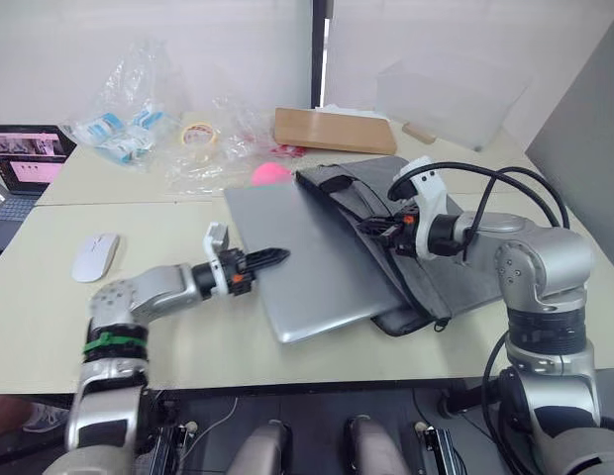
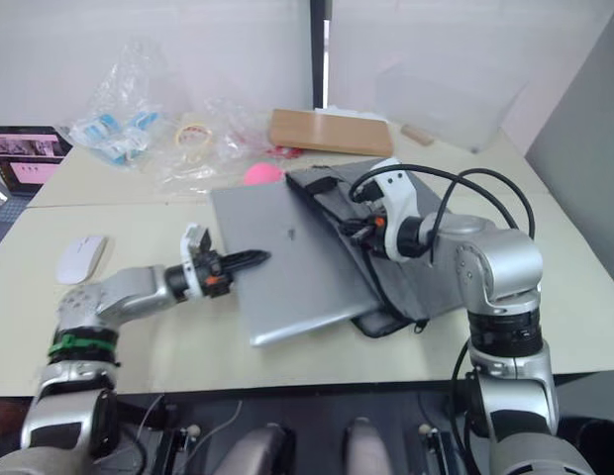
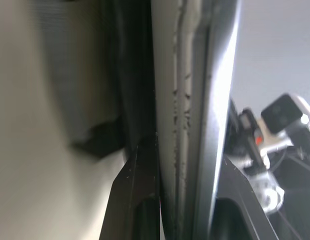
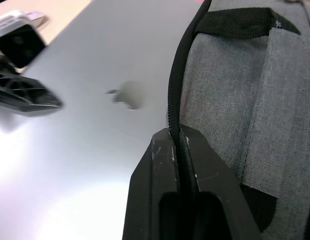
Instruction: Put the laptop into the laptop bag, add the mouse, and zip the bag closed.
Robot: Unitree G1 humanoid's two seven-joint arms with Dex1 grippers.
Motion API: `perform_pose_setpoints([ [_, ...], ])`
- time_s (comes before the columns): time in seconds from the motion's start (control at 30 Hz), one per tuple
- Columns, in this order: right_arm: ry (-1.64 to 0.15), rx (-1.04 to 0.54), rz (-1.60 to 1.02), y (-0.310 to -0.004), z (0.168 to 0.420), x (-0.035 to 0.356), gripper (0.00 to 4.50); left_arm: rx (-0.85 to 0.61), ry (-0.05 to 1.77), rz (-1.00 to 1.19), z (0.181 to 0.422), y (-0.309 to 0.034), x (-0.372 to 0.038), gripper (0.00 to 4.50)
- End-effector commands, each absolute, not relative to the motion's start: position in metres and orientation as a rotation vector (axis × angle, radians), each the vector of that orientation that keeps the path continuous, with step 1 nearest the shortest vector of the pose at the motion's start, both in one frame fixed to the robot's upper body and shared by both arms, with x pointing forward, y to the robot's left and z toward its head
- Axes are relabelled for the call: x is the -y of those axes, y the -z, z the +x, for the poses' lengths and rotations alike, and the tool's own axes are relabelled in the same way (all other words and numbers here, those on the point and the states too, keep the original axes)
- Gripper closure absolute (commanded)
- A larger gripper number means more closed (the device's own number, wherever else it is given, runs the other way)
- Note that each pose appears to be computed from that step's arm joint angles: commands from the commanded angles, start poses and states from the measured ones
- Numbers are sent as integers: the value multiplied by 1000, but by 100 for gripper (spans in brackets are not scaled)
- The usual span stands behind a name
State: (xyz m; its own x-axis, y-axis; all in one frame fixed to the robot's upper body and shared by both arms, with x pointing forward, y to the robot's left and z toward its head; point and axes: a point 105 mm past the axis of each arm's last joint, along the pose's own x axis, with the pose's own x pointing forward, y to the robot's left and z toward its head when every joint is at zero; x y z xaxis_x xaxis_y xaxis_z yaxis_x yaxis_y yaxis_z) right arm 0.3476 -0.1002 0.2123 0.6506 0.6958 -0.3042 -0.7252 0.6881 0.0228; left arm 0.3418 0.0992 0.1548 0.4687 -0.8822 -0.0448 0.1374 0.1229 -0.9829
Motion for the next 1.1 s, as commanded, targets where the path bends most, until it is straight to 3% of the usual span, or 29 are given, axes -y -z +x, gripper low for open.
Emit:
perform_pose_setpoints([
  [0.03, -831, -209, -110, -235, 342, 94, 445, -674, 955, -1254, 346, -189, -87, 415],
  [0.6, -832, -200, -20, -240, 340, 80, 445, -699, 882, -1276, 374, -191, -4, 415],
  [1.1, -824, -187, 131, -258, 339, 81, 445, -635, 865, -1303, 389, -181, 11, 415],
])
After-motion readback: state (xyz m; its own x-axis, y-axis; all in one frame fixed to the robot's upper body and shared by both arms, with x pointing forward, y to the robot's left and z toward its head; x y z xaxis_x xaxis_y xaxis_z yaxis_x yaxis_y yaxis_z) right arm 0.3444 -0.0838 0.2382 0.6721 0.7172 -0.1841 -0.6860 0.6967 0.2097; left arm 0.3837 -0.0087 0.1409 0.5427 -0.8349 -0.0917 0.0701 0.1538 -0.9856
